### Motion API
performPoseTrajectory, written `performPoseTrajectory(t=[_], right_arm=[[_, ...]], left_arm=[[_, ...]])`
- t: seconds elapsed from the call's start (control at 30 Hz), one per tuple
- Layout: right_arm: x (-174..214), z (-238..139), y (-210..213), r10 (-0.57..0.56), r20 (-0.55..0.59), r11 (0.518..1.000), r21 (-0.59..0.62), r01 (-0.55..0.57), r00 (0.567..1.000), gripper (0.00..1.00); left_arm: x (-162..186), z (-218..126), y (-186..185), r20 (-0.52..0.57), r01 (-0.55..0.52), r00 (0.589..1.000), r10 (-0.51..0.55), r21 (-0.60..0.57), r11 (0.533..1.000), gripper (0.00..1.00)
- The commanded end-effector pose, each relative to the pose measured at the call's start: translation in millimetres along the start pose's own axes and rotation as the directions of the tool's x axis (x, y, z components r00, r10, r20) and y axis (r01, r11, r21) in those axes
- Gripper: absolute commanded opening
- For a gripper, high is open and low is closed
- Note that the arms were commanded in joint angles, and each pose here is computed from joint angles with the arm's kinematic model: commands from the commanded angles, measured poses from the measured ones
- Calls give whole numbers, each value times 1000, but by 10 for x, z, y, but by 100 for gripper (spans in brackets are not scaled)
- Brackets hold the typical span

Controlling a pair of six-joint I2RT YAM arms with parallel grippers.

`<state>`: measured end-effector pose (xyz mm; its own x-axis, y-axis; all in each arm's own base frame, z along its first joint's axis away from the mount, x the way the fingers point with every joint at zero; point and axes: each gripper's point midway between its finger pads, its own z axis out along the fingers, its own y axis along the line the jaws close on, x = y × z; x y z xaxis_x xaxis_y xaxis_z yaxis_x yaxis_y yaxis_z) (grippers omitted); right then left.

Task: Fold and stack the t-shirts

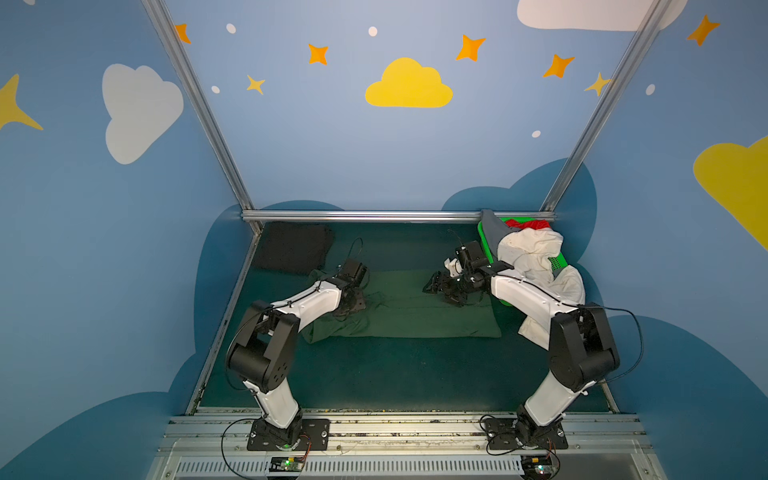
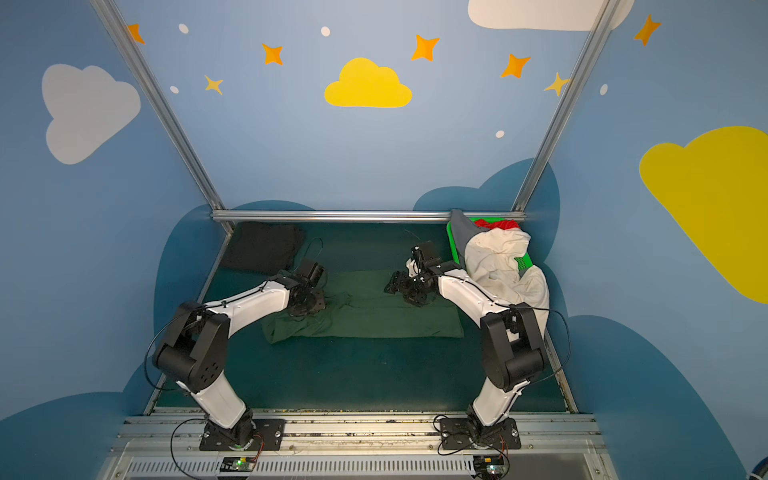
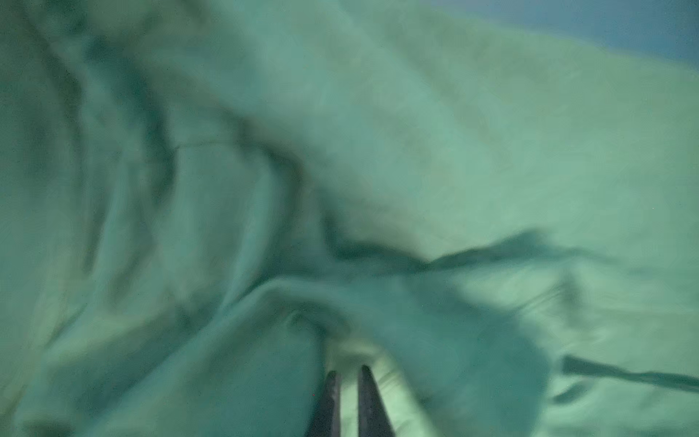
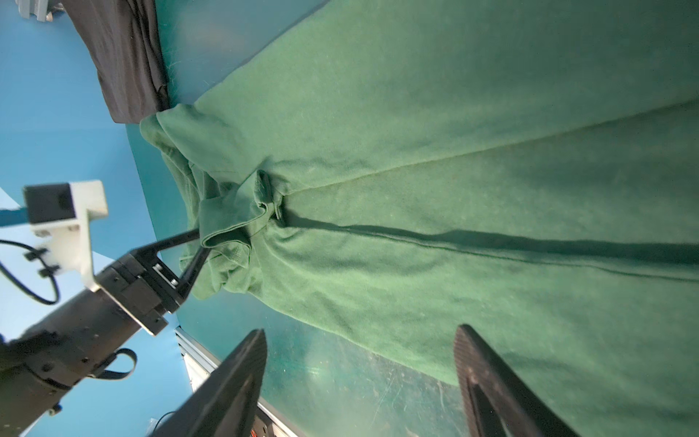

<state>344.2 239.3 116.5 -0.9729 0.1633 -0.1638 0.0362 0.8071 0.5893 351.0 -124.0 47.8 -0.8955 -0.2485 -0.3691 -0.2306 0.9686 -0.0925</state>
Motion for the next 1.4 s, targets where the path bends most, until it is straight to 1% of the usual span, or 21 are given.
performPoseTrajectory(t=[0.0,0.1,0.17,0.23,0.33,0.37,0.6,0.83,0.87,0.93,0.97,1.07,1.13,1.17,1.23,1.3,1.37], right_arm=[[64,-87,-12,-30,12,999,24,29,999,76],[81,-81,-21,-29,7,999,21,29,1000,76],[92,-68,-27,-27,0,999,22,27,1000,76],[100,-65,-24,-28,-3,999,21,28,1000,76],[105,-72,-32,-28,-3,999,24,28,1000,76],[104,-77,-37,-28,-2,999,26,28,1000,76],[129,-39,-59,-18,-18,999,27,18,1000,76],[133,-33,-51,-17,-21,1000,25,17,1000,76],[136,-40,-55,-18,-21,999,29,18,1000,76],[154,-52,-82,-22,-23,999,44,23,999,75],[164,-66,-105,-28,-20,998,59,29,999,75],[220,-75,-230,-59,-12,988,141,60,998,75],[277,-56,-308,-82,-17,977,195,84,996,75],[323,-31,-346,-95,-27,970,221,99,995,74],[415,17,-408,-127,-46,954,268,135,991,72],[506,63,-465,-154,-65,937,306,167,986,72],[584,90,-569,-161,-88,914,363,183,983,71]], left_arm=[[41,-135,246,33,27,999,-24,-76,997,22],[66,-145,295,36,50,998,-47,-90,995,26],[72,-128,271,29,61,998,-59,-77,995,30],[69,-130,245,20,76,997,-75,-64,995,31],[66,-154,225,27,92,995,-91,-50,994,39],[54,-155,228,35,96,995,-95,-46,994,40],[15,-71,188,30,90,996,-89,-41,995,41],[-72,61,225,35,91,995,-88,-75,993,30],[-84,98,228,27,95,995,-93,-73,993,27],[-104,162,228,11,100,995,-100,-70,993,19],[-120,187,239,6,102,995,-102,-73,992,15],[-180,208,249,8,110,994,-110,-80,991,13],[-229,200,247,14,119,993,-119,-72,990,7],[-250,191,245,17,122,993,-121,-67,990,6],[-293,178,253,27,130,991,-129,-62,990,6],[-322,187,247,29,134,991,-133,-49,990,4],[-343,214,228,14,141,990,-141,-31,990,4]])
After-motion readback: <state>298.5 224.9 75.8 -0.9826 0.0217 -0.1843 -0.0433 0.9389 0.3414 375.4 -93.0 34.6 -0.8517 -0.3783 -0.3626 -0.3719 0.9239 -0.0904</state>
